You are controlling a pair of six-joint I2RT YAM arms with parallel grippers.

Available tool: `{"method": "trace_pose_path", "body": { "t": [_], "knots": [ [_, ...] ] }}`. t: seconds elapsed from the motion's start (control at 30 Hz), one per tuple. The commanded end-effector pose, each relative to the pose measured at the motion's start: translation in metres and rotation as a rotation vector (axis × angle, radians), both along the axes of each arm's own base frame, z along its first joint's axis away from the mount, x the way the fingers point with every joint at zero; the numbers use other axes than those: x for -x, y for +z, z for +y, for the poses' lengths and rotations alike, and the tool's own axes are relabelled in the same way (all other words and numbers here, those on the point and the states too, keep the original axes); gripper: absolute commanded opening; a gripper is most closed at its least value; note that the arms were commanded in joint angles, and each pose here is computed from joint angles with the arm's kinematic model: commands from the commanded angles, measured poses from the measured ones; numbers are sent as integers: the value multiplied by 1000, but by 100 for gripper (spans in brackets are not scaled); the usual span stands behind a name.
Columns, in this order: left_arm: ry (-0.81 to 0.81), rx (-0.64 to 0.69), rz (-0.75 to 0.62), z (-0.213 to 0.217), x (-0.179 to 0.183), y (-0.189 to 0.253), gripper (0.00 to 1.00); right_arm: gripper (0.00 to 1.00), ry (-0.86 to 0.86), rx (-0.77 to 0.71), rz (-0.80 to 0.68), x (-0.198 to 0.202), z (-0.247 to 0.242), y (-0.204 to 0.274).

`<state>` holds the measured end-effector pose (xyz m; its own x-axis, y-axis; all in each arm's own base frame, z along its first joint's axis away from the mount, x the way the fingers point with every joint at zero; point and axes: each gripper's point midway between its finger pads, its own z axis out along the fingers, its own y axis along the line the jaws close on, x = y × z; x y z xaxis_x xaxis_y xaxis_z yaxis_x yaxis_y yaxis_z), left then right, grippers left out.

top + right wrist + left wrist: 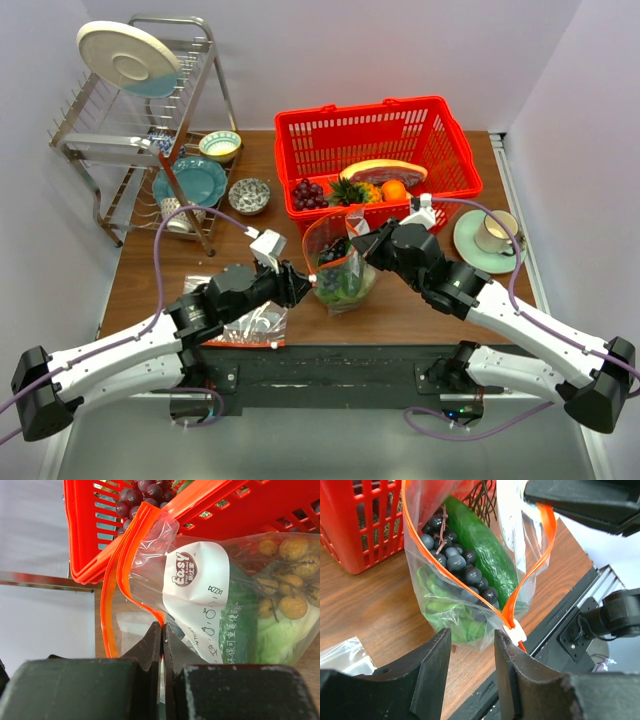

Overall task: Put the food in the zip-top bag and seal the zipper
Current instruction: Zip the zipper food storage bag at the center of the board.

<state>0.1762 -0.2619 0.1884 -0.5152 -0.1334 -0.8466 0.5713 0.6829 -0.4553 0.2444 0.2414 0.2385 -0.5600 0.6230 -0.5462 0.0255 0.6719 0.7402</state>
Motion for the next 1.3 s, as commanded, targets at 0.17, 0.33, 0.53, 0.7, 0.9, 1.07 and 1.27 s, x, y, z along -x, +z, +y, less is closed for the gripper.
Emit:
{"method": "trace_pose_path", "body": {
  "t": [0.17, 0.33, 0.53, 0.7, 0.9, 1.07, 1.27],
  "knots": [
    [-85, -58, -38, -9, 5, 26, 50, 0, -69, -35, -37, -9, -6, 18],
    [-155, 14, -62, -17, 15, 29, 55, 0, -64, -44, -30, -9, -4, 16],
    [-155, 88, -78, -20, 17, 36, 62, 0, -67, -40, -25, -9, -4, 14],
    [-34, 88, -76, -10, 0, 35, 42, 0, -67, -40, -25, -8, -5, 15],
    [9, 74, -75, -7, -7, 32, 21, 0, -72, -43, -27, -8, -6, 15],
    [28, 74, -99, -1, -9, 37, 0, 0, -69, -37, -21, -8, -6, 12],
    [4, -3, -122, 7, -5, 40, 0, 25, 42, 17, -91, -5, 6, 24]
  ]
}}
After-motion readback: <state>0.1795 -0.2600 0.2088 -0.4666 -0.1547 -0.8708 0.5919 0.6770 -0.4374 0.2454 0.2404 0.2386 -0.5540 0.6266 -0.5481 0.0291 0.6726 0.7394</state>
